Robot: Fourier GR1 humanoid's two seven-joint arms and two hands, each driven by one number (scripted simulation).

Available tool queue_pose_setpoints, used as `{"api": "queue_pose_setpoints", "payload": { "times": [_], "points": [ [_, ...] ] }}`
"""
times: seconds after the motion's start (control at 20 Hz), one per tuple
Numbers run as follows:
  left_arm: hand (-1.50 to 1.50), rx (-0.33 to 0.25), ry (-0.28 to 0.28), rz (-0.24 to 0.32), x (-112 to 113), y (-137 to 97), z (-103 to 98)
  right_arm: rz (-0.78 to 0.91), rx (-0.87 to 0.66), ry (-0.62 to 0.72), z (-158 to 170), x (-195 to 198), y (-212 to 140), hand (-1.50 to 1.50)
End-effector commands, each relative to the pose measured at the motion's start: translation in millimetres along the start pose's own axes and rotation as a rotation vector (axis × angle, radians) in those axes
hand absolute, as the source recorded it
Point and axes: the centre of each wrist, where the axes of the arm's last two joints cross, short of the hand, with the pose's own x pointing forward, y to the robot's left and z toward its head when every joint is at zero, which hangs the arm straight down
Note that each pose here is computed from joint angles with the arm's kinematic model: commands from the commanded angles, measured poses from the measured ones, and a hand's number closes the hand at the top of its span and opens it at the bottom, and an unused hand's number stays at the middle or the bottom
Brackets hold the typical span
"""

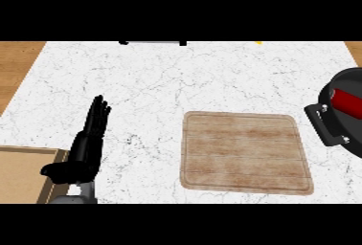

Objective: Pick the can from the cutting board and place it in the pot

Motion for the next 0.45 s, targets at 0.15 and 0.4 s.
{"api": "queue_pose_setpoints", "payload": {
  "times": [0.15,0.4],
  "points": [
    [0.00,0.012,-0.012,-0.011,0.4,11.0,-2.1,-0.075,-0.107,-0.008,9.2,0.7,-30.2,-1.50],
    [0.00,0.005,-0.010,0.006,3.1,-1.0,-5.3,-0.049,-0.164,0.007,18.7,-4.0,-43.0,-1.50]
  ]
}}
